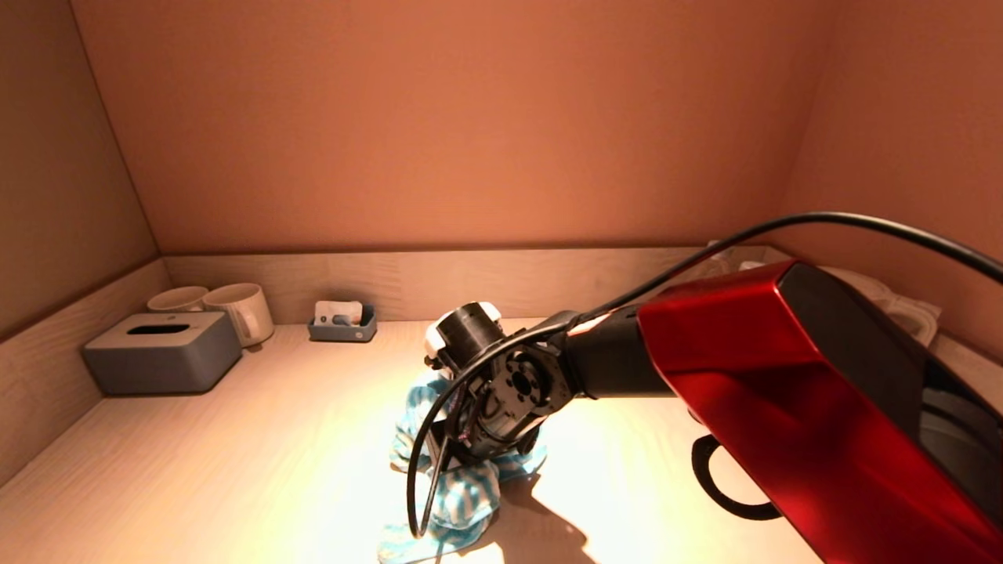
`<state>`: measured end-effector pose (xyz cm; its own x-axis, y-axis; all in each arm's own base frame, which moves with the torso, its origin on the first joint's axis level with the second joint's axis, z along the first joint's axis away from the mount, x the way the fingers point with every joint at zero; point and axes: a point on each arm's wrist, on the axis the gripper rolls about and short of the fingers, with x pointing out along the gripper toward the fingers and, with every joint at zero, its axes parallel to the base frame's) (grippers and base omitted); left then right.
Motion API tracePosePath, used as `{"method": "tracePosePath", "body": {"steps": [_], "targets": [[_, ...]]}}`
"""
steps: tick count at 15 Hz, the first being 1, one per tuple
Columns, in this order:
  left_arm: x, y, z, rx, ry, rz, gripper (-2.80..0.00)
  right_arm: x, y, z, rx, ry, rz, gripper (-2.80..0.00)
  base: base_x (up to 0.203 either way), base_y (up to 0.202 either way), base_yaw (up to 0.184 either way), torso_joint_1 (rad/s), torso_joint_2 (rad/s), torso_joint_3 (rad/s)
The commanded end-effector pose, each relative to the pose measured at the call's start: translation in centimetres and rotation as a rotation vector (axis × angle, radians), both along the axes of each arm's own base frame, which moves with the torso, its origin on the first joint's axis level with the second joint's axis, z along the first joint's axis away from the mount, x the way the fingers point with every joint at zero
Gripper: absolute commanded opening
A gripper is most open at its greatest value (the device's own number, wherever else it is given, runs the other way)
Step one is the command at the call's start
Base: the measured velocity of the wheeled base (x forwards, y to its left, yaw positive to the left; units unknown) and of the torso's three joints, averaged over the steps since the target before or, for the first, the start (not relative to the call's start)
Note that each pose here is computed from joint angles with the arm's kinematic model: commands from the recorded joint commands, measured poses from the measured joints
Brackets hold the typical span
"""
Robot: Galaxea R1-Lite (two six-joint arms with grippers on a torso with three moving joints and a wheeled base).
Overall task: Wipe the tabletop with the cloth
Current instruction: Sweep the stains on the table
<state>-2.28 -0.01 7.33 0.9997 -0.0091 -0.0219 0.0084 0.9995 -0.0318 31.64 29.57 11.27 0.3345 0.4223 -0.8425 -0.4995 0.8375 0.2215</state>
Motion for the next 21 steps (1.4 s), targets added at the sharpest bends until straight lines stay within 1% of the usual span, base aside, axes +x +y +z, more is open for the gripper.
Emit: {"method": "tracePosePath", "body": {"steps": [1, 3, 4, 5, 9, 10, 11, 13, 14, 16, 17, 18, 19, 21], "targets": [[0.0, 0.0, 0.0, -0.001, 0.0, 0.0, -2.8, 0.5, 0.0, -0.3, 0.0, 0.013, -0.027, -2.8, 0.0, 0.0, 0.0, 0.0, 0.0, 0.0], [0.0, 0.0, 0.0, -0.001, 0.0, 0.0, -2.8, 1.0, -0.3, -0.1, 0.007, 0.006, -0.052, -2.8, 0.0, 0.0, 0.0, 0.0, 0.0, 0.0], [0.0, 0.0, 0.0, -0.001, 0.0, 0.0, -2.8, 1.7, -1.1, -0.1, 0.007, 0.006, -0.085, -2.8, 0.0, 0.0, 0.0, 0.0, 0.0, 0.0], [0.0, 0.0, 0.0, -0.001, 0.0, 0.0, -2.8, 1.9, -1.5, 0.0, 0.004, 0.009, -0.097, -2.8, 0.0, 0.0, 0.0, 0.0, 0.0, 0.0], [0.0, 0.0, 0.0, -0.001, 0.0, 0.0, -2.8, 4.2, -5.7, 0.4, -0.019, 0.034, -0.212, -2.8, 0.0, 0.0, 0.0, 0.0, 0.0, 0.0], [0.0, 0.0, 0.0, -0.001, 0.0, 0.0, -2.8, 4.6, -6.6, 0.5, -0.021, 0.035, -0.235, -2.8, 0.0, 0.0, 0.0, 0.0, 0.0, 0.0], [0.0, 0.0, 0.0, -0.001, 0.0, 0.0, -2.8, 4.7, -6.7, 0.5, -0.022, 0.037, -0.239, -2.8, 0.0, 0.0, 0.0, 0.0, 0.0, 0.0], [0.0, 0.0, 0.0, 0.0, 0.0, 0.001, -2.8, 5.7, -9.7, 0.1, -0.039, 0.06, -0.308, -2.8, 0.0, 0.0, 0.0, 0.0, 0.0, 0.0], [0.0, 0.0, 0.0, 0.0, 0.0, 0.001, -2.8, 5.7, -10.2, 0.1, -0.044, 0.065, -0.317, -2.8, 0.0, 0.0, 0.0, 0.0, 0.0, 0.0], [0.0, 0.0, 0.0, -0.001, 0.0, 0.0, -2.8, 5.6, -10.5, 0.2, -0.045, 0.066, -0.321, -2.8, 0.0, 0.0, 0.0, 0.0, 0.0, 0.0], [0.0, 0.0, 0.0, -0.001, 0.0, 0.0, -2.8, 5.0, -11.1, 0.2, -0.056, 0.082, -0.326, -2.8, 0.0, 0.0, 0.0, 0.0, 0.0, 0.0], [0.0, 0.0, 0.0, -0.001, 0.0, 0.0, -2.8, 4.0, -11.8, -0.4, -0.081, 0.117, -0.331, -2.8, 0.0, 0.0, 0.0, 0.0, 0.0, 0.0], [0.0, 0.0, 0.0, -0.001, 0.0, 0.0, -2.8, 3.4, -12.3, -0.3, -0.088, 0.126, -0.335, -2.8, 0.0, 0.0, 0.0, 0.0, 0.0, 0.0], [0.0, 0.0, 0.0, -0.001, 0.0, 0.0, -2.8, 0.9, -12.7, 1.0, -0.093, 0.131, -0.312, -2.8, 0.0, 0.0, 0.0, 0.0, 0.0, 0.0]]}}
